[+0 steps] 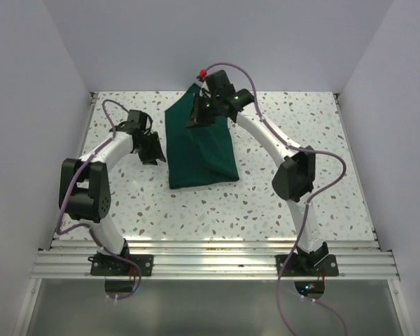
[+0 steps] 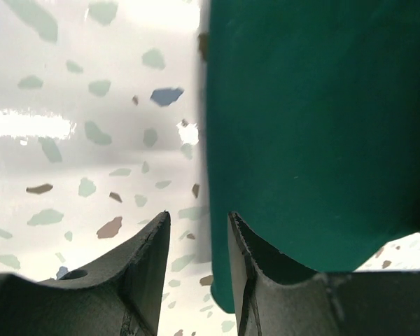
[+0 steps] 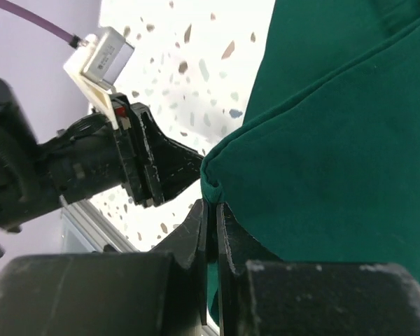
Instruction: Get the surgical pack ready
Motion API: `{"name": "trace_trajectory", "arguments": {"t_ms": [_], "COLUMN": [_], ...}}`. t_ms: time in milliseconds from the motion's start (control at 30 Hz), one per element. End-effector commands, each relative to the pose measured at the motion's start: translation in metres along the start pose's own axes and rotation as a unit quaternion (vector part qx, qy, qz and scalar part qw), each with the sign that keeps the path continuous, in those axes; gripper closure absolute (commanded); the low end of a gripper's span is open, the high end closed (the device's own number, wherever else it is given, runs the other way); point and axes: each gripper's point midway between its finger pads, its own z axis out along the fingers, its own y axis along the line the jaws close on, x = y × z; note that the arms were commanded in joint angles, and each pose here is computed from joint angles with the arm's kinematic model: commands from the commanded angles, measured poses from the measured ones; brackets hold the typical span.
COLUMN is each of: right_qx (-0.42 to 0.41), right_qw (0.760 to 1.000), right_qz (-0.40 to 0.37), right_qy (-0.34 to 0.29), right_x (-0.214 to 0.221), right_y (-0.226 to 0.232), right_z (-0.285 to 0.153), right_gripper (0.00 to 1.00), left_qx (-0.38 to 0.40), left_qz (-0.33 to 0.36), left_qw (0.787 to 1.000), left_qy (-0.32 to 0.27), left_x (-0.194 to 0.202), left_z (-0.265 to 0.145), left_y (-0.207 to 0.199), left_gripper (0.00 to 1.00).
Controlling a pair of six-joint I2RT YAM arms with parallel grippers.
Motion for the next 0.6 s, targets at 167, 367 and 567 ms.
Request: {"name": "trace_trajectory", "arguments": {"t_ms": [167, 367, 567], "right_qx": [-0.046, -0.041, -0.037], "right_qw": [0.999, 0.999, 0.999], "right_qz": [-0.011, 0.006, 0.025], "right_qy": [0.027, 0.025, 0.028], "right_x": [0.024, 0.027, 0.032], "right_y": [0.029, 0.022, 0.014], "right_z": [0.039, 0.061, 0.083], "right_gripper": [1.00, 1.00, 1.00], "left_qx": [-0.015, -0.020, -0.014], "left_qz": [-0.008, -0.016, -0.015], "left_qw": [0.999, 0.999, 0.999], "left_qy": [-0.038, -0.043, -0.048], "left_x": [0.000, -0.004, -0.006], "left_z": [-0.010, -0.017, -0.024], "left_y": [0.014, 0.023, 0.022], "left_gripper": [0.58, 0.58, 0.58]}}
